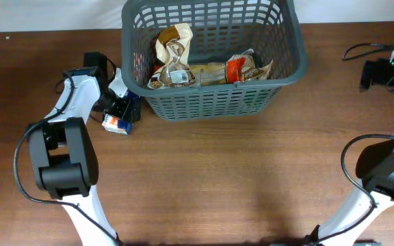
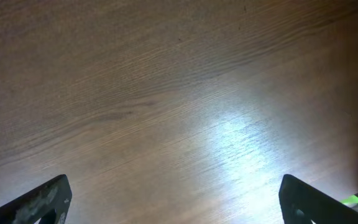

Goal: Pack container
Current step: 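Lower the left gripper onto the Kleenex tissue pack and grasp it, then lift the tissue pack and carry it over the basket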

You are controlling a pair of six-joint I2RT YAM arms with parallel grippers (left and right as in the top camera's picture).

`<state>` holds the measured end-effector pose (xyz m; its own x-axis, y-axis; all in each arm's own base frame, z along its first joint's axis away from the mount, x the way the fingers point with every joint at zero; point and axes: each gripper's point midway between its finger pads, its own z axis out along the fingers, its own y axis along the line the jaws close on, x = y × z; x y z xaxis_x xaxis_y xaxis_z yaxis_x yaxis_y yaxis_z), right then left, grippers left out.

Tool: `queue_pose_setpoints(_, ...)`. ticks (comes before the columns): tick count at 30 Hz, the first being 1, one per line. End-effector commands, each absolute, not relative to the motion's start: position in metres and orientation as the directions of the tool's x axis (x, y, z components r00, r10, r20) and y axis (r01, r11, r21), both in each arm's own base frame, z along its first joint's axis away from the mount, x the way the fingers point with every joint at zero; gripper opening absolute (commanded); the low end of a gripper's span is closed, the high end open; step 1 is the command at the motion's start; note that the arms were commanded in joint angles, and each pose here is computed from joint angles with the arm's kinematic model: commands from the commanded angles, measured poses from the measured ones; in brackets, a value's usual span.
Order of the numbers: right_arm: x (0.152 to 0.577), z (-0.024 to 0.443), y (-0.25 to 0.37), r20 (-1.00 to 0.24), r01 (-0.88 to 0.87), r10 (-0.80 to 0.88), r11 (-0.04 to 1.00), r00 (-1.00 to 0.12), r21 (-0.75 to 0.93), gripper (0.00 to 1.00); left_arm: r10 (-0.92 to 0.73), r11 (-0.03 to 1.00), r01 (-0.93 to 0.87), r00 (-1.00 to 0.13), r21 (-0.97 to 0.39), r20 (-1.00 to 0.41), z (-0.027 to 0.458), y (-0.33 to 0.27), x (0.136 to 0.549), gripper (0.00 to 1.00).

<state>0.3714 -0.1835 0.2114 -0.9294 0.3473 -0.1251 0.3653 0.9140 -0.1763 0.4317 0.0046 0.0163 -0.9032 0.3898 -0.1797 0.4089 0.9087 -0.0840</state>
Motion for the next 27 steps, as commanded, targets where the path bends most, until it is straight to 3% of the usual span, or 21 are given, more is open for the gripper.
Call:
queue_pose_setpoints(1, 0.370, 0.213, -0.186, -0.131, 0.376, 0.356, 0.908, -0.925, -0.188, 0.99, 0.403, 0.903, 0.421, -0.898, -0.081, -0.175, 0.013, 0.005, 0.432, 0.99)
queue_pose_setpoints(3, 0.370, 0.213, -0.186, -0.131, 0.376, 0.356, 0.908, -0.925, -0.188, 0.99, 0.403, 0.903, 0.421, -0.898, -0.081, -0.175, 0.013, 0.005, 0.432, 0.97)
queue_pose_setpoints(7, 0.370, 0.213, -0.186, -0.131, 0.376, 0.356, 0.908, -0.925, -0.188, 0.99, 0.404, 0.903, 0.422, -0.898, -0.081, -0.174, 0.013, 0.006, 0.431, 0.35)
queue_pose_setpoints(9, 0.370, 0.213, -0.186, -0.131, 0.376, 0.356, 0.908, -0.925, -0.188, 0.99, 0.404, 0.904, 0.420, -0.899, -0.073, -0.170, 0.013, 0.007, 0.431, 0.17)
queue_pose_setpoints(10, 0.370, 0.213, -0.186, -0.131, 0.376, 0.356, 0.908, -0.925, -0.188, 0.99, 0.405, 0.906, 0.419, -0.899, -0.063, -0.165, 0.013, 0.009, 0.431, 0.03)
queue_pose_setpoints(15, 0.370, 0.213, -0.186, -0.131, 0.376, 0.356, 0.908, -0.925, -0.188, 0.99, 0.347, 0.933, 0.357, -0.923, -0.034, -0.163, 0.013, 0.019, 0.435, 0.02)
queue_pose_setpoints(20, 0.370, 0.213, -0.186, -0.131, 0.376, 0.356, 0.908, -0.925, -0.188, 0.99, -0.038, 0.999, -0.036, -0.978, -0.014, -0.206, 0.022, 0.072, 0.449, 0.02)
queue_pose_setpoints(24, 0.370, 0.213, -0.186, -0.131, 0.376, 0.356, 0.908, -0.925, -0.188, 0.99, -0.340, 0.934, -0.297, -0.909, -0.197, -0.240, 0.040, 0.119, 0.454, 0.02)
queue_pose_setpoints(27, 0.370, 0.213, -0.186, -0.131, 0.376, 0.356, 0.908, -0.925, -0.188, 0.99, -0.466, 0.848, -0.343, -0.847, -0.404, -0.258, 0.063, 0.143, 0.458, 0.02)
